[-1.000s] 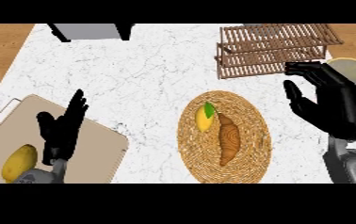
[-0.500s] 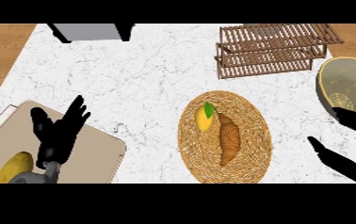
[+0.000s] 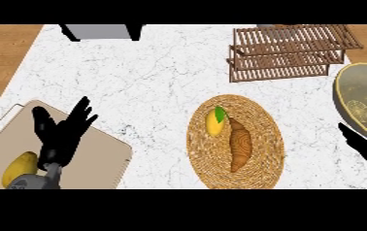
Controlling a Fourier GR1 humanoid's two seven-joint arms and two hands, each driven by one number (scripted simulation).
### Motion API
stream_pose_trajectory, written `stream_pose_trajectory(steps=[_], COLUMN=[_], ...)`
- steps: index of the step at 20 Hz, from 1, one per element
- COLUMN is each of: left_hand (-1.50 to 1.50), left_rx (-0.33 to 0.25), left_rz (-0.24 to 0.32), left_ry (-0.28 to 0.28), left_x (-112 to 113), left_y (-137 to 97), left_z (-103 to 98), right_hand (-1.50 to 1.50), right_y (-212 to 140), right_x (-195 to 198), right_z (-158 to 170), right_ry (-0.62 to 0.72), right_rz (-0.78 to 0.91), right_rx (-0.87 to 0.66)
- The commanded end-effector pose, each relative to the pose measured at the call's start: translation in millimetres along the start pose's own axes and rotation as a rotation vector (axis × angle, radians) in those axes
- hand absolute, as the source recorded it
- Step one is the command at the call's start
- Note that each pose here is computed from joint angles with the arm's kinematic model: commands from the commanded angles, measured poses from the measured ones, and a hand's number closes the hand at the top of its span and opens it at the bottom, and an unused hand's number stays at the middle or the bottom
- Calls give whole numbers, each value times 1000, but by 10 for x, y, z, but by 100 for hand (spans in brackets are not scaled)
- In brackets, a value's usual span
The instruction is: Pick the croissant from the placemat and place it in the tiered shelf
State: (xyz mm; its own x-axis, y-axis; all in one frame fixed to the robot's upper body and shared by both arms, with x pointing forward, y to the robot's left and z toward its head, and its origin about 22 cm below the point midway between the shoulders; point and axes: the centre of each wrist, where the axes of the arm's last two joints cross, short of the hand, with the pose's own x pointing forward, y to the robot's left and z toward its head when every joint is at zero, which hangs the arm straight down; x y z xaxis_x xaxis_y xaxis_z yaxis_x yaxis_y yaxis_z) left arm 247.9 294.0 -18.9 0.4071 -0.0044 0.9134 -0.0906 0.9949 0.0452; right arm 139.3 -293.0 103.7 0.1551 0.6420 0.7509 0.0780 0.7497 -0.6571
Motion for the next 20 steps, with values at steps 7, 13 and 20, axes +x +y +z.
stream_pose_trajectory(steps=[7, 13, 20], left_hand=[0, 0, 0], left_rx=[-30, -43, -37], left_rz=[8, -23, -12], left_ry=[49, 43, 29], left_x=[-70, -5, -40], left_y=[-108, -139, -47], left_z=[-86, -112, -21], right_hand=[-150, -150, -150], right_y=[291, 681, 1086], right_x=[781, 984, 1103], right_z=[100, -429, -668], right_ry=[198, 294, 403], right_rz=[177, 288, 365], right_rx=[17, -48, 49])
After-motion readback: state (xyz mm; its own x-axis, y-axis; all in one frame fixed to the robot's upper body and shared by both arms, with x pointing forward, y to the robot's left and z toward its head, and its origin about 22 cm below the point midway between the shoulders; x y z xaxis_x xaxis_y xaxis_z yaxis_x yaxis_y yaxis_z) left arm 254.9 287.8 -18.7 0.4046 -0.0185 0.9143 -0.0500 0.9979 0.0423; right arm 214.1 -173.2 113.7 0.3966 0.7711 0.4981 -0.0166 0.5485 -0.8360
